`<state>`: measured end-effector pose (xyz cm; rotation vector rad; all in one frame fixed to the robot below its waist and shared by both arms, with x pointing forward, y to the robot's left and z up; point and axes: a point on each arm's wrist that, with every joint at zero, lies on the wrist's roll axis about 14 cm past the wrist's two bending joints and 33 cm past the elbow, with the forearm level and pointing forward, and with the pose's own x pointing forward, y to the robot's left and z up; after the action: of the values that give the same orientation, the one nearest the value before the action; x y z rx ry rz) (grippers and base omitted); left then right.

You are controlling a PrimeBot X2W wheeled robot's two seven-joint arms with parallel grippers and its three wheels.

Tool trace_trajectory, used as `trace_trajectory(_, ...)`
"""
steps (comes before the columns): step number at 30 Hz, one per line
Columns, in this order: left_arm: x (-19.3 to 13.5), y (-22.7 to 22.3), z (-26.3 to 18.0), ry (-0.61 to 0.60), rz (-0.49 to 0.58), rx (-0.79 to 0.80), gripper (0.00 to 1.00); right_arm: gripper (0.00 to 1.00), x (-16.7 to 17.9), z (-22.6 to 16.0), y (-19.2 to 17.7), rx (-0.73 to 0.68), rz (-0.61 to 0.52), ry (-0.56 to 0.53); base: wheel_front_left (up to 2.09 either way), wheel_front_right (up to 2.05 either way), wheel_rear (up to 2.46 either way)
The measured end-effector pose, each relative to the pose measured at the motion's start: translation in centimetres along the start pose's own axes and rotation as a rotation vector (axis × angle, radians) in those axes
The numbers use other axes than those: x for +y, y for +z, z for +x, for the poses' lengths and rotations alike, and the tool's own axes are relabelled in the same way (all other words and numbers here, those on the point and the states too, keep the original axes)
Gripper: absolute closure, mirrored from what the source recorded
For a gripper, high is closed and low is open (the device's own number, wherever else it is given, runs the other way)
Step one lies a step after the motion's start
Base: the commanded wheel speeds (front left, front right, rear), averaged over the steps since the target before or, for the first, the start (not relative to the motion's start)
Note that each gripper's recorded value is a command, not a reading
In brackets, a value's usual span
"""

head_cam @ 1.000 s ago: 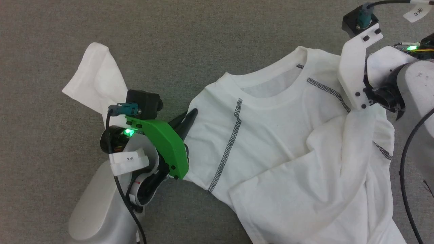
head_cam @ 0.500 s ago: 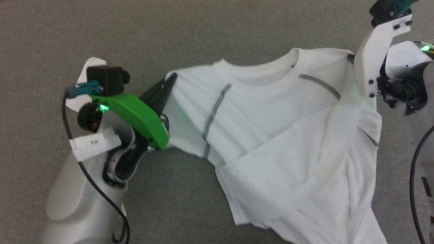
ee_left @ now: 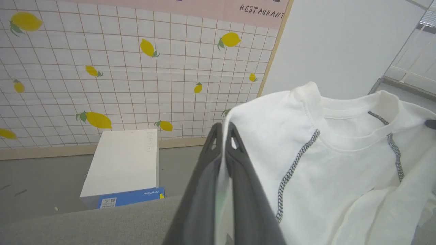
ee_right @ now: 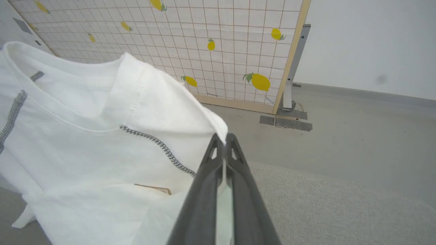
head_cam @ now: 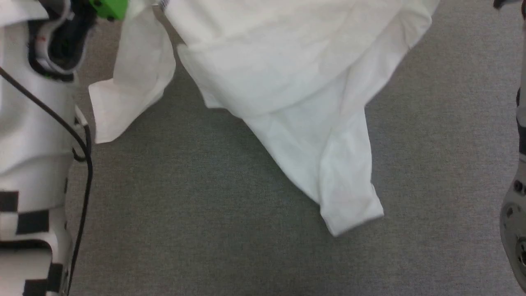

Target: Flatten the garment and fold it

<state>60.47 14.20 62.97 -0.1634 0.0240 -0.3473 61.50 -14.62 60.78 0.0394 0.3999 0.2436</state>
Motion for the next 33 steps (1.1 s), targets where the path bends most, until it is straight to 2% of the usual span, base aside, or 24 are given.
trace_trajectory(9,2.1,9.6,3.6,0.100,0.199,-0.232,1.00,1.00,0.0,-0.2,9.2,-0.280,0.012,-0.034,0.00,0.00,0.00)
trace_trajectory(17,3.4,14.3,4.9,0.172,0.252,-0.414,1.00,1.00,-0.1,0.4,12.7,-0.435,-0.042,-0.072,0.00,0.00,0.00)
trace_trajectory(22,4.6,14.9,5.4,0.202,0.249,-0.489,1.00,1.00,0.2,1.6,13.1,-0.473,-0.060,-0.065,0.00,0.00,0.00)
trace_trajectory(29,6.2,12.7,6.2,0.228,0.242,-0.470,1.00,1.00,0.4,3.9,11.7,-0.459,-0.045,-0.047,0.00,0.00,0.00)
trace_trajectory(33,7.1,12.1,6.2,0.241,0.233,-0.468,1.00,1.00,0.7,4.1,12.4,-0.517,-0.066,-0.041,0.00,0.00,0.00)
